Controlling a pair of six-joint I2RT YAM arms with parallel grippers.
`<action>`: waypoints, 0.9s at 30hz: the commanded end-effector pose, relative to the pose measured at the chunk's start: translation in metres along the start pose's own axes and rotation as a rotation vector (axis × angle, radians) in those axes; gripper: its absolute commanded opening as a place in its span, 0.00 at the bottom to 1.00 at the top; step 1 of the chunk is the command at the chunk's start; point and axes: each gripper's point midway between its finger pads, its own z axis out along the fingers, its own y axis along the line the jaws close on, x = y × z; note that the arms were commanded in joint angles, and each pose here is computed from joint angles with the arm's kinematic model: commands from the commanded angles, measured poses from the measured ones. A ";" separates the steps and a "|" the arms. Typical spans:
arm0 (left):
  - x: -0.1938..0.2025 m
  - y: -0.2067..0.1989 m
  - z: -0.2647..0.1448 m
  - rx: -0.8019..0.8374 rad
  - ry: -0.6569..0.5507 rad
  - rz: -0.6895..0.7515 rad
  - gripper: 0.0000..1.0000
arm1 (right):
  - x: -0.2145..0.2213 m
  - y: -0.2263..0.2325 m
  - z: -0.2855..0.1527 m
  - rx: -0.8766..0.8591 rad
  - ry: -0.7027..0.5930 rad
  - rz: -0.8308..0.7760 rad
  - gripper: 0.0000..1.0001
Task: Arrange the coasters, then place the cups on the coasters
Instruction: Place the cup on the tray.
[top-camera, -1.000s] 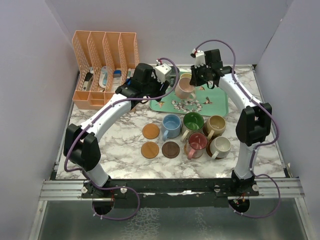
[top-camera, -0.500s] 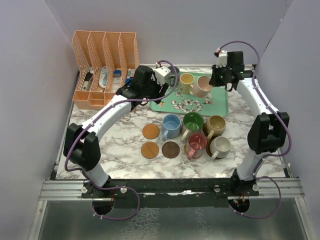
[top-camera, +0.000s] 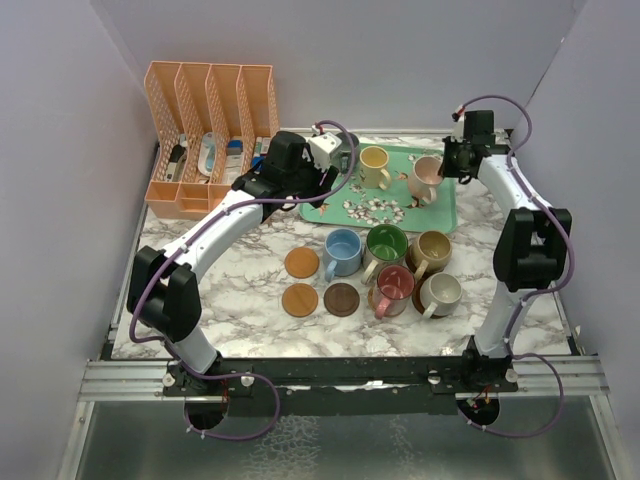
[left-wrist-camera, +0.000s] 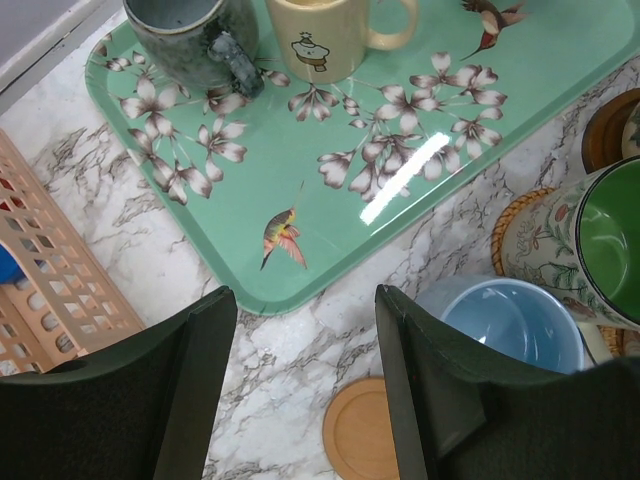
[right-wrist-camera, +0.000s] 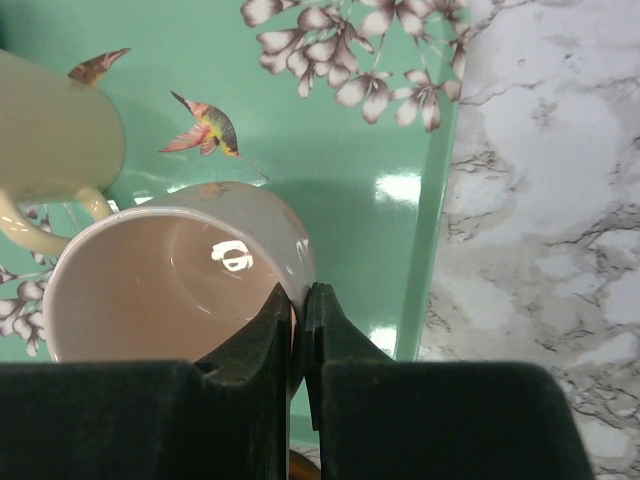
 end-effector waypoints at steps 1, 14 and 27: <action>-0.008 -0.003 -0.004 0.021 -0.038 -0.006 0.61 | -0.029 0.006 0.009 -0.006 -0.099 0.065 0.01; -0.006 -0.005 -0.004 0.028 -0.036 -0.010 0.61 | 0.004 0.007 0.031 -0.015 0.001 0.087 0.05; -0.007 -0.003 -0.007 0.013 -0.039 0.000 0.61 | 0.015 0.013 0.028 -0.056 0.039 0.062 0.20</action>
